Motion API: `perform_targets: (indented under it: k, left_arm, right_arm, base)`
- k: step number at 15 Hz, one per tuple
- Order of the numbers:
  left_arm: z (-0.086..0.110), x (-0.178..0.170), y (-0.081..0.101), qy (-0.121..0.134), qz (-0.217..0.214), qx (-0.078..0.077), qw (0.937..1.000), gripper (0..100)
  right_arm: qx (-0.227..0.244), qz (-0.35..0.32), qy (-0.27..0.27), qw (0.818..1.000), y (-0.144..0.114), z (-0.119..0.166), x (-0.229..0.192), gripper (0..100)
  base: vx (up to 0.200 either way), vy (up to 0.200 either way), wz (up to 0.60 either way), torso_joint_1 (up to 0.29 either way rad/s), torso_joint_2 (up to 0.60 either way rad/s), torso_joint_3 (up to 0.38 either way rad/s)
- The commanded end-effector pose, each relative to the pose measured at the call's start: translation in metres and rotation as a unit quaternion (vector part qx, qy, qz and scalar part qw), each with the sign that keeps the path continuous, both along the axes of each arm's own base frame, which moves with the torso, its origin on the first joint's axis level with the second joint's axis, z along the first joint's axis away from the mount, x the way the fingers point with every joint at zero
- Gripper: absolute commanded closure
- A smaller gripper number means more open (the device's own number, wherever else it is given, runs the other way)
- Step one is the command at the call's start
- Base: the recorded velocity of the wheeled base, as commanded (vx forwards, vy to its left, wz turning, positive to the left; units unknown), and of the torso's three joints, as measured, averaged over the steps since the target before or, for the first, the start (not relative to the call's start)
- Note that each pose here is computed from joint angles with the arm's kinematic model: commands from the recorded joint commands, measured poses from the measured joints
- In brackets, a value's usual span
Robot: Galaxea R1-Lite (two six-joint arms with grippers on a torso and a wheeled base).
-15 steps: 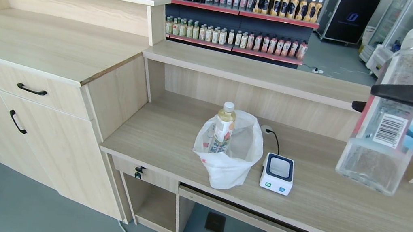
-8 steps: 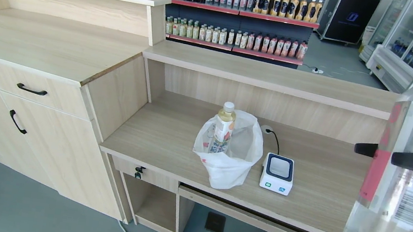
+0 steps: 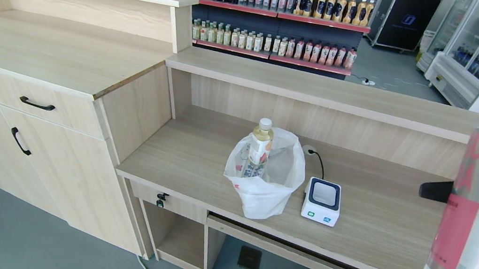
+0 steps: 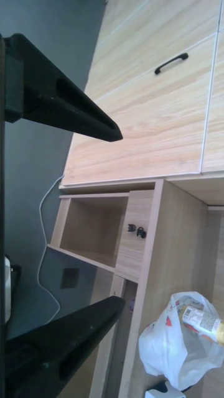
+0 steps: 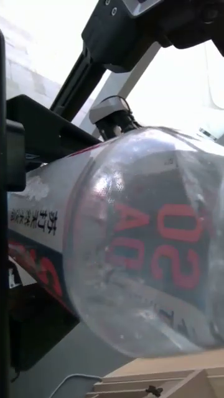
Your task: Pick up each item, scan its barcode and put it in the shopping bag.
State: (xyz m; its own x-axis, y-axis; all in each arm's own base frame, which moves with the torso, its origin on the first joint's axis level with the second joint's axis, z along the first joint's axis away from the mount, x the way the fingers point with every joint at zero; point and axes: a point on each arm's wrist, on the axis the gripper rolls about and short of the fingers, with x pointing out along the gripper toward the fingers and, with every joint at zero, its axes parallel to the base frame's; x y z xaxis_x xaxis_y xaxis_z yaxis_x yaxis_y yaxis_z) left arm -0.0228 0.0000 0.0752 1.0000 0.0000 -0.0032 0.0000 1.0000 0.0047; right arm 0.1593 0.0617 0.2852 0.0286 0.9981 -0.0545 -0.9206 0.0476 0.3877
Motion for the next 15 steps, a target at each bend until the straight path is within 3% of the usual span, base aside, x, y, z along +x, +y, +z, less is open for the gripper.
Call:
perform_targets:
  k: [1, 12, 15]
  left_arm:
    - [0.0000, 0.0000, 0.0000, 0.000, 0.000, 0.000, 1.0000, 0]
    - [0.0000, 0.0000, 0.0000, 0.000, 0.000, 0.000, 1.0000, 0]
    - [0.0000, 0.0000, 0.0000, 0.000, 0.000, 0.000, 1.0000, 0]
  right_arm:
    - [-0.001, 0.012, 0.002, 1.000, 0.0039, -0.0008, -0.0016, 100]
    - [-0.003, 0.037, 0.003, 0.999, 0.0109, -0.0047, -0.0086, 100]
    - [-0.013, 0.010, -0.020, 1.000, 0.0111, -0.0093, -0.0042, 100]
  base:
    - [0.000, 0.000, 0.00, 0.000, 0.00, 0.000]
    - [0.000, 0.000, 0.00, 0.000, 0.00, 0.000]
    - [0.000, 0.000, 0.00, 0.000, 0.00, 0.000]
